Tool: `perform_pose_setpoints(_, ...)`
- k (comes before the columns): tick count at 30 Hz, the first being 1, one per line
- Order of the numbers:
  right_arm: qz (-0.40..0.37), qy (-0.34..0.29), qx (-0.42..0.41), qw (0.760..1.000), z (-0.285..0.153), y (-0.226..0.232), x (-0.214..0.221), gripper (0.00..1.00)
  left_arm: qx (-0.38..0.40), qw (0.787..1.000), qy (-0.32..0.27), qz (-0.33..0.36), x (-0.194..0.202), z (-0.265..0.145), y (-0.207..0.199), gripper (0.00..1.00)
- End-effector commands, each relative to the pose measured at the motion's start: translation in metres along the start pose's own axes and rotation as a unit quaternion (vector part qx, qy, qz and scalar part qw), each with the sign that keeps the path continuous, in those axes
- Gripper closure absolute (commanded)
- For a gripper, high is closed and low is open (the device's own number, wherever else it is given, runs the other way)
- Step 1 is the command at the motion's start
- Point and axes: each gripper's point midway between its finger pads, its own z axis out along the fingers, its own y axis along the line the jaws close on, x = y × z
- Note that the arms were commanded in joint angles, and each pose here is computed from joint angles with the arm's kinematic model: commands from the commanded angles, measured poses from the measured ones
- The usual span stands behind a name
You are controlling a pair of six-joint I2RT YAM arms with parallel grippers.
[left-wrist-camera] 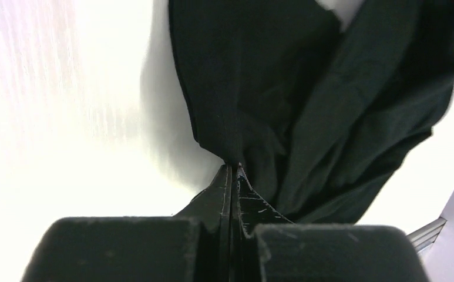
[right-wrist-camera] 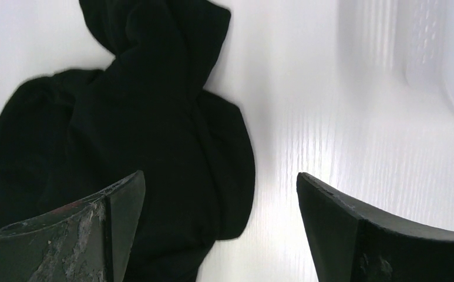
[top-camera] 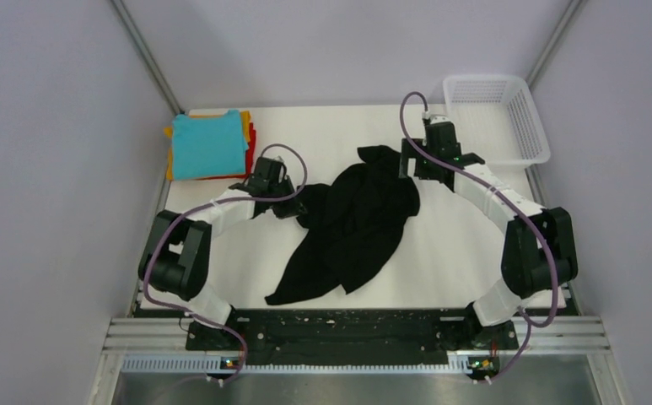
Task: Fold and stack the t-shirts
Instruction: Flatten out the tshirt
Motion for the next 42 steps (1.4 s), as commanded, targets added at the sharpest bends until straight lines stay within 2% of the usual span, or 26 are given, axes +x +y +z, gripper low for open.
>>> perform_pose_setpoints(1,0.034,-0.046,0.033,0.998,0.011,0.001,-0.047,0.02,0.048,0.995,-0.077,0.032,-0.033,-0.041,-0.035,1.0)
perform_pose_setpoints(9,0.07,-0.016,0.022,0.997,0.068,0.023,-0.069,0.06,0.059,0.992,-0.106,0.038,-0.042,-0.07,-0.048,1.0)
perform_pose_setpoints(20,0.033,0.03,-0.055,0.998,0.135,0.065,-0.053,0.2,0.05,0.99,-0.125,0.039,-0.053,-0.075,-0.05,1.0)
perform_pose_setpoints(24,0.028,0.03,-0.092,0.995,0.139,0.079,-0.05,0.43,0.041,0.99,-0.129,0.035,-0.057,-0.069,-0.046,1.0)
perform_pose_setpoints(27,0.026,0.024,-0.114,0.993,0.135,0.087,-0.054,0.79,0.039,0.99,-0.133,0.034,-0.063,-0.067,-0.047,1.0)
perform_pose_setpoints(29,0.025,0.01,-0.116,0.993,0.128,0.087,-0.064,1.0,0.04,0.988,-0.148,0.033,-0.073,-0.073,-0.05,1.0)
perform_pose_setpoints(32,0.017,-0.04,-0.118,0.992,0.1,0.087,-0.096,1.0,0.044,0.98,-0.192,0.043,-0.098,-0.095,-0.059,1.0)
perform_pose_setpoints(35,0.002,-0.11,-0.128,0.986,0.053,0.089,-0.141,1.0,0.051,0.96,-0.266,0.063,-0.133,-0.137,-0.077,1.0)
perform_pose_setpoints(38,-0.011,-0.193,-0.143,0.971,-0.011,0.091,-0.188,1.0,0.064,0.925,-0.365,0.085,-0.166,-0.194,-0.099,1.0)
perform_pose_setpoints(42,-0.029,-0.3,-0.163,0.94,-0.113,0.09,-0.236,1.0,0.093,0.872,-0.466,0.115,-0.186,-0.281,-0.127,1.0)
